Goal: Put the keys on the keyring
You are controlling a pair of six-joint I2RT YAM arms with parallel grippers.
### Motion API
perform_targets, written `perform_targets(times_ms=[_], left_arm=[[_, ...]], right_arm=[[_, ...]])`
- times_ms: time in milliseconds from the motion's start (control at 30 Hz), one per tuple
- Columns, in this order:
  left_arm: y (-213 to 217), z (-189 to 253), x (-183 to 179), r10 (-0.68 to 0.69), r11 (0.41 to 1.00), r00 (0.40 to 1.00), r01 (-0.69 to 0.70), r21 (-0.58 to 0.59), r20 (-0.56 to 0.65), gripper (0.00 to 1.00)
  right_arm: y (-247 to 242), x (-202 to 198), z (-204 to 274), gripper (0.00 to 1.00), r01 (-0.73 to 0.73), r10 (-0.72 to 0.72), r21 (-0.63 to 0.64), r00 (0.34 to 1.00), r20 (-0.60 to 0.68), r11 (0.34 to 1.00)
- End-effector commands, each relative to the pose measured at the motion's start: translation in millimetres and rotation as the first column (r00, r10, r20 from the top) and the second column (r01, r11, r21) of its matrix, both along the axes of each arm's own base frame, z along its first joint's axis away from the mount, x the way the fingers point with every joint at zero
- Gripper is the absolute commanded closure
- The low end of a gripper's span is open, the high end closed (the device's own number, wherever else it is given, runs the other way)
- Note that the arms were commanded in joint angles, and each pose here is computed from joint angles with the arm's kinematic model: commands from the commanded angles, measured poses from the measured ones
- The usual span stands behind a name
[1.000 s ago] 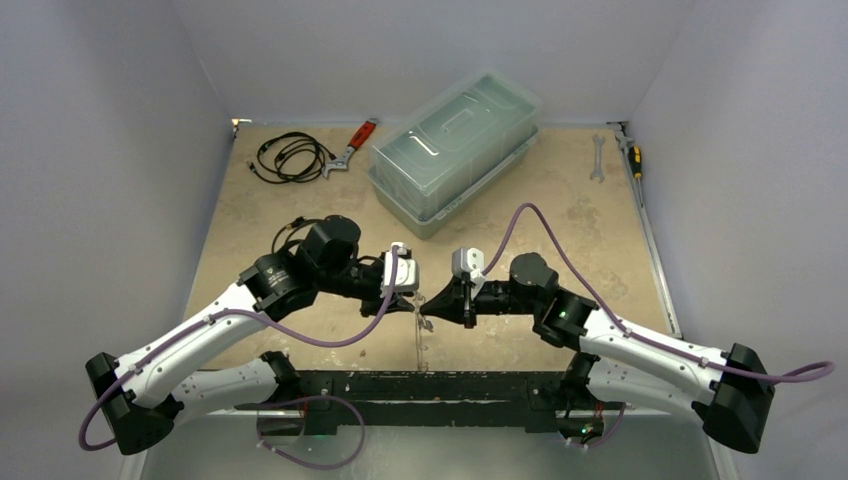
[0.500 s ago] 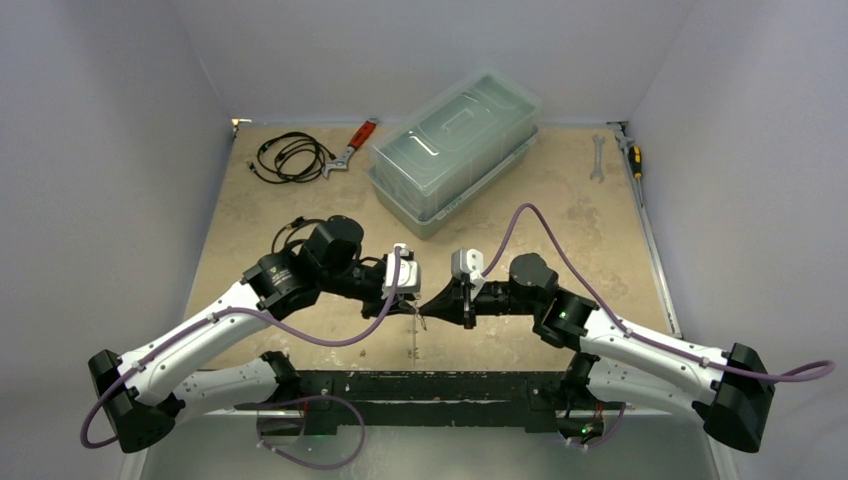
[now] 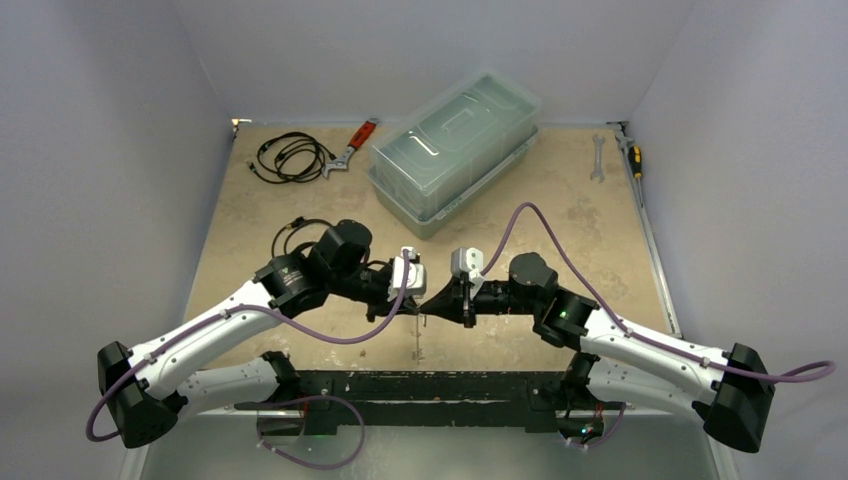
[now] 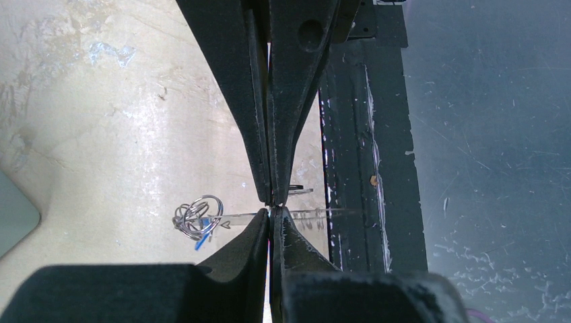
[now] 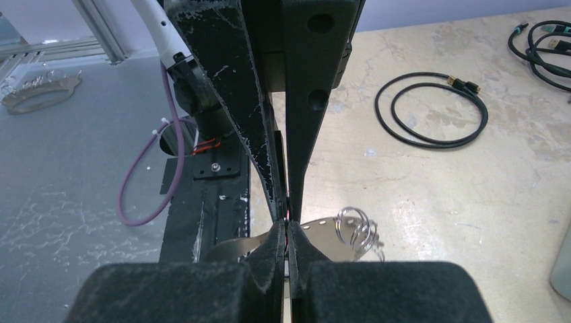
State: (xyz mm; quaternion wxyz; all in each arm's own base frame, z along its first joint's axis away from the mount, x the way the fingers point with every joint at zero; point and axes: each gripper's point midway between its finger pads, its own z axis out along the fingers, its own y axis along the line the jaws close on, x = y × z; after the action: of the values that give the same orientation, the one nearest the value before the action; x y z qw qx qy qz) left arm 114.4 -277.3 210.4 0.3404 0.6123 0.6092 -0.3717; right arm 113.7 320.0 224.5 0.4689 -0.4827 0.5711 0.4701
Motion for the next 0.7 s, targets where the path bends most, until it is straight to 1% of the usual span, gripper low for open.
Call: perform_targets(times_ms=[0,67,133,167,200,267,300,367,500,567,633,667], left_arm=[[-11.2,16.8,8.2,0.034,0.994,0.998,-0.028,-0.105,0.052,1.0],[-11.9,24.0,9.8,0.055,0.987,0.996,-0.045,-0.152,0.068,1.0],[-11.1,30.1,9.8,0.072,0.98,0.994,-0.055,-0.192,0.084,1.0],[-10.5,33.3,9.2,0.076,0.976,0.993,-0.055,-0.212,0.093,1.0],[-10.1,35.7,8.3,0.079,0.972,0.992,-0.055,-0.23,0.099,1.0],[-8.8,37.8,6.5,0.088,0.964,0.991,-0.059,-0.259,0.102,1.0],[-8.1,37.8,5.0,0.086,0.962,0.991,-0.055,-0.267,0.103,1.0],[-6.9,39.2,3.5,0.088,0.957,0.99,-0.054,-0.285,0.108,1.0],[-5.8,40.0,2.2,0.095,0.949,0.989,-0.055,-0.311,0.115,1.0],[-5.2,44.8,1.4,0.1,0.94,0.987,-0.052,-0.338,0.126,1.0],[-4.8,48.8,0.5,0.105,0.93,0.985,-0.049,-0.365,0.134,1.0],[-4.6,51.7,-0.4,0.106,0.924,0.985,-0.048,-0.379,0.135,1.0]], right_arm=[[4.0,0.3,40.0,1.0,-0.009,0.002,0.097,0.997,0.079,0.995],[3.2,2.1,41.3,0.98,0.004,-0.012,0.104,0.997,0.08,0.995],[1.7,5.0,42.9,0.78,0.025,-0.035,0.114,0.996,0.08,0.993],[0.4,5.5,45.5,0.65,0.034,-0.044,0.125,0.996,0.083,0.992],[-1.0,6.7,47.5,0.56,0.046,-0.057,0.135,0.995,0.085,0.99],[-4.0,8.3,51.9,0.43,0.065,-0.079,0.155,0.993,0.087,0.986],[-5.6,7.7,54.8,0.4,0.067,-0.083,0.167,0.992,0.092,0.984],[-8.6,5.5,62.7,0.37,0.07,-0.09,0.205,0.992,0.087,0.976],[-17.7,5.9,72.4,0.36,0.102,-0.13,0.262,0.987,0.092,0.96],[-21.2,4.4,75.1,0.4,0.104,-0.136,0.281,0.986,0.098,0.954],[-23.1,2.6,75.5,0.47,0.1,-0.135,0.291,0.986,0.102,0.951],[-23.4,1.3,74.2,0.49,0.094,-0.129,0.292,0.986,0.104,0.952]])
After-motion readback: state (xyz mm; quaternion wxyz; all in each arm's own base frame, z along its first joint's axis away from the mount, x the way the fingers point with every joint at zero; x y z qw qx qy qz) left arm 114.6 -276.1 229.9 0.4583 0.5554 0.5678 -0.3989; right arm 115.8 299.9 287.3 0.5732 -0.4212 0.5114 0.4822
